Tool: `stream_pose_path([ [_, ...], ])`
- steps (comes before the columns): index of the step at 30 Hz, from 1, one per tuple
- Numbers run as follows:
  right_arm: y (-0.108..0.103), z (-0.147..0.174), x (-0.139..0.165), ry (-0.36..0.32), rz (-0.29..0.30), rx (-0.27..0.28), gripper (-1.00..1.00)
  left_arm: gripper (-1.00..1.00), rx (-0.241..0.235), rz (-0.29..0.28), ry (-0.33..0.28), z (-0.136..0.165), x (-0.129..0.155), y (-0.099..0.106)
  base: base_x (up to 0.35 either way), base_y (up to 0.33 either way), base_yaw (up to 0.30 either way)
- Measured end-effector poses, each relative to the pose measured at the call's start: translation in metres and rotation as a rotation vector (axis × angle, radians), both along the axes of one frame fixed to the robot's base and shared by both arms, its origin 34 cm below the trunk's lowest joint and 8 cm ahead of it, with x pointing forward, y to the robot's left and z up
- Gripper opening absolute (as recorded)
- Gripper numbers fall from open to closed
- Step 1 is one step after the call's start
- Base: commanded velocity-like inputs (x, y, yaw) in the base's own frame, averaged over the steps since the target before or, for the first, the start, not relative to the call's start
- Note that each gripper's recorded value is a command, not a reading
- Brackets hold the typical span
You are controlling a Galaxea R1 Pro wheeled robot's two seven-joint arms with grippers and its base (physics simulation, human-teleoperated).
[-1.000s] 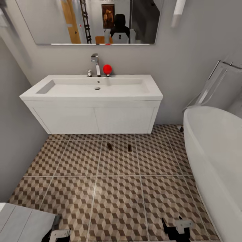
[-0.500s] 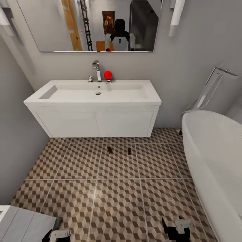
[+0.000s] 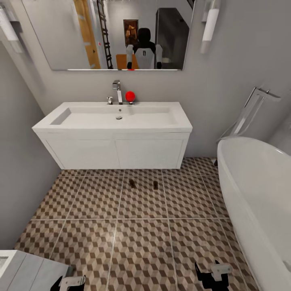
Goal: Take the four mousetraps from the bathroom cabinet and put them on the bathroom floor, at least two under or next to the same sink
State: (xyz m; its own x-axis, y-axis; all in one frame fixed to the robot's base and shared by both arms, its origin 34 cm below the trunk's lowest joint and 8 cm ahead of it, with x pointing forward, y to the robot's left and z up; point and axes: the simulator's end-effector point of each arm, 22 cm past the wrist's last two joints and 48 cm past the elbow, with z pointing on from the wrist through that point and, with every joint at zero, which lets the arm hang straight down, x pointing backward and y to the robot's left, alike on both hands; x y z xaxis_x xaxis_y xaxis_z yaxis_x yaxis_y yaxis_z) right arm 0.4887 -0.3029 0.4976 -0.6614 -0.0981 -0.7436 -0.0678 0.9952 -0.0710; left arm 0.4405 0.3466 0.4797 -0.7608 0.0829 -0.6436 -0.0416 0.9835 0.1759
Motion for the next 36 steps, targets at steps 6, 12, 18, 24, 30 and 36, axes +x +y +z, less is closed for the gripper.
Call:
stream_pose_path([
  [6,0.000,0.012,0.002,-0.005,-0.002,0.000,1.00,1.00,0.000,0.000,-0.004,0.011,0.002,0.000,0.000,0.000,0.000],
  [12,0.000,0.022,0.002,-0.006,-0.002,0.000,1.00,1.00,0.000,0.000,-0.005,0.021,0.002,0.000,0.000,0.000,0.000],
  [18,-0.001,0.031,0.002,-0.006,-0.002,-0.001,1.00,1.00,0.000,0.000,-0.005,0.031,0.002,0.000,0.000,0.000,0.000],
  [24,-0.001,0.040,0.002,-0.006,-0.002,-0.001,1.00,1.00,0.000,0.001,-0.005,0.040,0.002,0.000,0.000,0.000,0.000],
  [30,-0.001,0.049,0.002,-0.006,-0.001,-0.001,1.00,1.00,0.000,0.001,-0.004,0.049,0.001,0.000,0.000,0.000,0.000],
  [36,0.000,0.059,0.002,-0.007,-0.001,-0.001,1.00,1.00,0.000,0.001,-0.004,0.058,0.001,0.000,0.000,0.000,0.013],
])
